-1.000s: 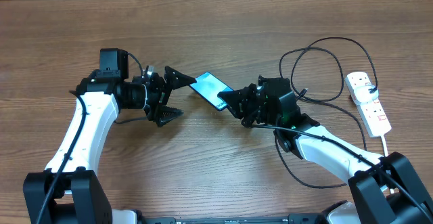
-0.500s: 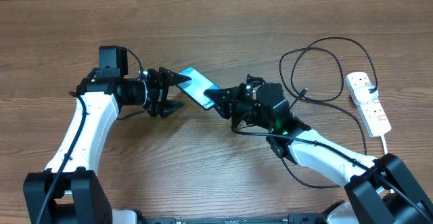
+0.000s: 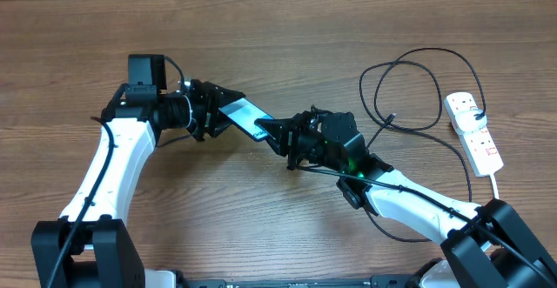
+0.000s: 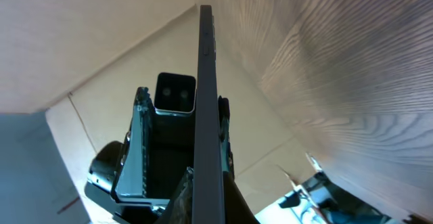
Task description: Plug charger to phone and switch on socket
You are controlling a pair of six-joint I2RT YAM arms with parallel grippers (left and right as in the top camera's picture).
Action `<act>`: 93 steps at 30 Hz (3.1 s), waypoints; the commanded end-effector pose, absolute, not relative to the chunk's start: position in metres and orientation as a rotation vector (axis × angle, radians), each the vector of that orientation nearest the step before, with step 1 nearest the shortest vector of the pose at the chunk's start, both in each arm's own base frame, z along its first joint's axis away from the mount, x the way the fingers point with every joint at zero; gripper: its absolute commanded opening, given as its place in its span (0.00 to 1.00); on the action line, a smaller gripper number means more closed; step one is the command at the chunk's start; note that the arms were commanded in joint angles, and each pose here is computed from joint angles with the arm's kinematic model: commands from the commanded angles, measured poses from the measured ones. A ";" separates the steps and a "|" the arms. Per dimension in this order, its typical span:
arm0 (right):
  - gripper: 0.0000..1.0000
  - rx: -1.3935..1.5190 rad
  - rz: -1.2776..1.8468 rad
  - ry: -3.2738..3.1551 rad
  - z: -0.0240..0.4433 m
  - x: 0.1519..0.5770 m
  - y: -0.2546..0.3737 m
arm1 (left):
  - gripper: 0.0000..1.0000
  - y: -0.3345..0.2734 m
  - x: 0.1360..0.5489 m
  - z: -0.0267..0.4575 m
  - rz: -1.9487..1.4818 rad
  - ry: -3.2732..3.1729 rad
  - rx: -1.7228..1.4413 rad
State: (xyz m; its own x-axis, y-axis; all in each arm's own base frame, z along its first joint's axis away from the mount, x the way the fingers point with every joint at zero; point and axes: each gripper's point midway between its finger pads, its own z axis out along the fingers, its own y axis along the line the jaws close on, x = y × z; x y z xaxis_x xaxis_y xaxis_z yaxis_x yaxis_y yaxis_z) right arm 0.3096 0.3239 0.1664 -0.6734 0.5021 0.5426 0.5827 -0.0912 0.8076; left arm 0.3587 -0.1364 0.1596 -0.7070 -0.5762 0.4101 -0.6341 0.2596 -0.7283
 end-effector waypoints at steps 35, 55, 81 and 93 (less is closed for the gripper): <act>0.97 -0.705 -1.972 -2.864 0.148 0.320 0.314 | 0.04 -0.104 0.388 0.160 1.521 -2.800 1.032; 1.00 -1.052 -0.560 -3.433 0.123 0.341 0.125 | 0.04 -0.144 0.350 0.160 1.879 -2.569 0.341; 1.00 -1.374 -0.076 -3.194 0.049 0.325 0.062 | 0.04 -0.182 0.334 0.145 2.037 -2.081 0.272; 0.87 -1.375 -0.164 -3.185 0.035 0.339 0.073 | 0.04 -0.182 0.336 0.138 1.980 -2.111 0.323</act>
State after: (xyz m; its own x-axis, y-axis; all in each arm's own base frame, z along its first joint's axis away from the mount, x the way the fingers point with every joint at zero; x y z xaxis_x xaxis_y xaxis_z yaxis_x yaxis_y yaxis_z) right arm 0.3381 0.0736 0.0384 -0.6480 0.7143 -0.2642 0.6843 0.6984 0.2097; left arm 0.3357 -0.1817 0.1306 -0.9507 -0.0155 0.3099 -0.3100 0.0876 -0.9467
